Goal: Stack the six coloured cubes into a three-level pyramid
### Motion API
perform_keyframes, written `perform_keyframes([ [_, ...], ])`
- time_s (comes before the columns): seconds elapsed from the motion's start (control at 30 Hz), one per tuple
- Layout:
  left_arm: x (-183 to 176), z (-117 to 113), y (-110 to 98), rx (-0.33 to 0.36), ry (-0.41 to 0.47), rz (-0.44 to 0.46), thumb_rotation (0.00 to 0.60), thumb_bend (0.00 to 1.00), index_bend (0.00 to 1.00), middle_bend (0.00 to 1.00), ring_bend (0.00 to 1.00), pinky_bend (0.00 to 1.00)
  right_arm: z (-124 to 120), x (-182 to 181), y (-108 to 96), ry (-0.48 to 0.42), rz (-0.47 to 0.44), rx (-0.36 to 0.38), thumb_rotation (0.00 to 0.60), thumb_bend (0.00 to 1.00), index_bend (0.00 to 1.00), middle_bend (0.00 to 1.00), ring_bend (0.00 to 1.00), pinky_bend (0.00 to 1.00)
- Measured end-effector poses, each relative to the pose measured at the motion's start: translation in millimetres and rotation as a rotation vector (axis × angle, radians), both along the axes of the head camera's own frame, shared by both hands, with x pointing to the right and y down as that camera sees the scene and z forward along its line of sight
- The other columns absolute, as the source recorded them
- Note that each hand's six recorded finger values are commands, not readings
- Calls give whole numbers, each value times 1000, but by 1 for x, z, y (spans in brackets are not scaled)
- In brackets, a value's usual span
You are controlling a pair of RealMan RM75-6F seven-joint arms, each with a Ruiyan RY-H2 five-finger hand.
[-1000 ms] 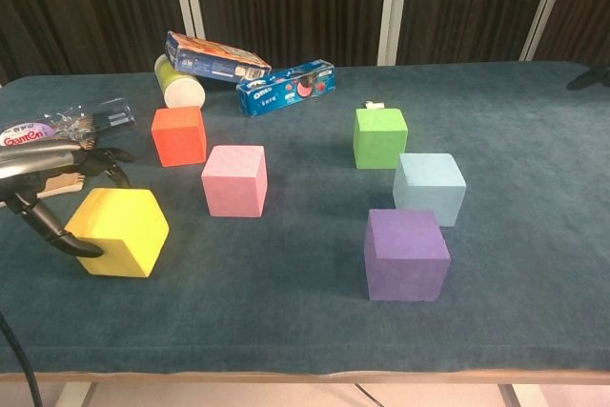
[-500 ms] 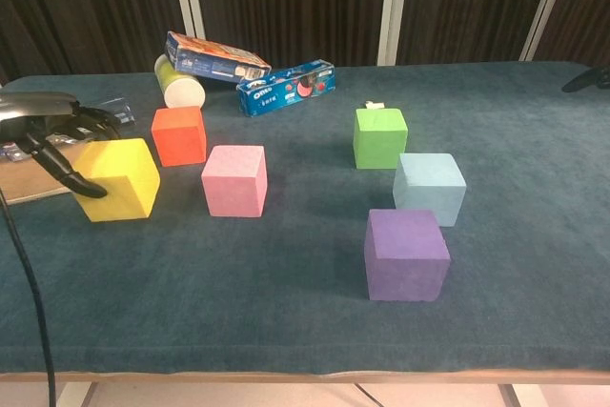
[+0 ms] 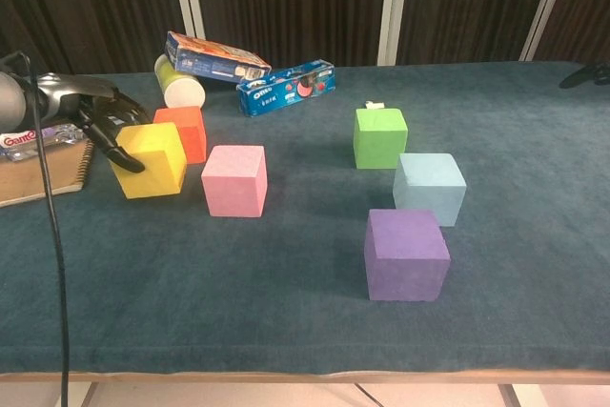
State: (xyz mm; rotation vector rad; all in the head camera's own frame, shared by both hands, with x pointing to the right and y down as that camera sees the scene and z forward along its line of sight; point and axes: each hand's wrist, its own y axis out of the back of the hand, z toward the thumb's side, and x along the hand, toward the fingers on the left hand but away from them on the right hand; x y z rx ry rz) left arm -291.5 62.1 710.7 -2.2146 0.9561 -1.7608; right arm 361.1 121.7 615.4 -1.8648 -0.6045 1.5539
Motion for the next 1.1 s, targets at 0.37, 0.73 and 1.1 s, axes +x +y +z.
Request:
perform_keyframes([
  [0.37,17,12,2,-4,7,40,600,145,486,34,0,84,1,2,0,3,4,-12,600,253,0,0,0,0],
  [0.73,31,18,6,-2,1,92,600,145,486,34,0,84,0,4,0,2,11,-16,600,253,0,0,0,0],
  [1.1,42,23,13,-2,7,118,600,144,487,34,0,84,1,11,0,9,24,-25,600,252,0,0,0,0],
])
